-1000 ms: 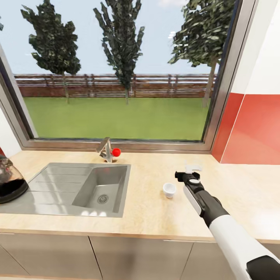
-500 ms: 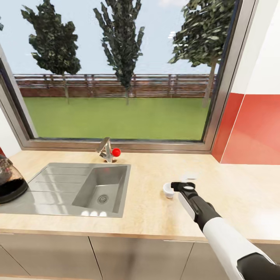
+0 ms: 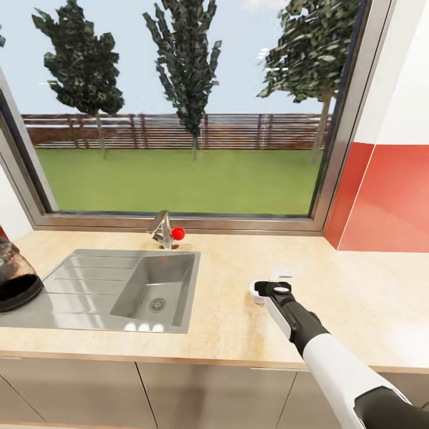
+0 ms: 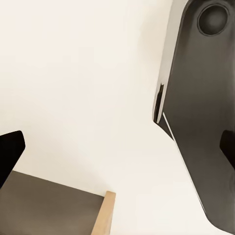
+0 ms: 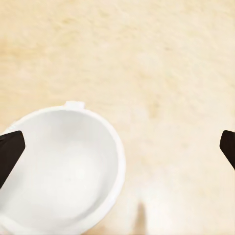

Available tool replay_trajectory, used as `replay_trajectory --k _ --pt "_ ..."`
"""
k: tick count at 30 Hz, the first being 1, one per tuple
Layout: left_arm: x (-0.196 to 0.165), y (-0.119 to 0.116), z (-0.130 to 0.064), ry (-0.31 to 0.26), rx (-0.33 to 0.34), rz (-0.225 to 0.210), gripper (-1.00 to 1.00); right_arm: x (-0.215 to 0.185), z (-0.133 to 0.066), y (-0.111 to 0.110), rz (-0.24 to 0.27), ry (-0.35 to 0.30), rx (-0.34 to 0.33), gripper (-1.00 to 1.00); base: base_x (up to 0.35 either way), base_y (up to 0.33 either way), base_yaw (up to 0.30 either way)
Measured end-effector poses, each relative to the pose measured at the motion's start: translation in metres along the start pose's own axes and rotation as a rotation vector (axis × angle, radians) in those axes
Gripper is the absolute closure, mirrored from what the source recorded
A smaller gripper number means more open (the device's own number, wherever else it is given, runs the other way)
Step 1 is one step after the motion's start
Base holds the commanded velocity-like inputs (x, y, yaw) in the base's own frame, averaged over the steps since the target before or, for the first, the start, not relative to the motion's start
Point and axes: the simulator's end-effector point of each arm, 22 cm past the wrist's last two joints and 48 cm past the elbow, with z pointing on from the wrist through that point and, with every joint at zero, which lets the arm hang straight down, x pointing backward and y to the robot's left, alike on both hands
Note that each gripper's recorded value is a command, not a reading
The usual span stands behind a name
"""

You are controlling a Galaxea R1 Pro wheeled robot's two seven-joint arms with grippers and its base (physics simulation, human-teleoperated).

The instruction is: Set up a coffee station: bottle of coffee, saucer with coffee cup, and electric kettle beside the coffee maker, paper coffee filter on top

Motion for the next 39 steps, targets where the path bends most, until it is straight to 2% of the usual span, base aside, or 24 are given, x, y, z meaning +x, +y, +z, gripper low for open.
replay_trajectory --k 18,37,38,39 --pt "0.0 -0.001 0.0 0.0 0.001 0.0 -1.0 0.041 0.008 -0.012 -0.017 0.086 0.029 -1.0 0.0 0.0 0.0" --pt "0.0 0.002 0.0 0.0 -0.003 -0.002 -1.0 0.047 0.009 -0.012 -0.021 0.097 0.029 -1.0 0.027 0.027 0.0" --pt "0.0 0.002 0.0 0.0 -0.003 -0.001 -1.0 0.047 0.009 -0.012 -0.021 0.097 0.029 1.0 0.001 0.001 0.0" --pt "0.0 0.002 0.0 0.0 -0.003 -0.001 -1.0 0.047 0.009 -0.012 -0.02 0.097 0.029 1.0 0.0 0.0 0.0"
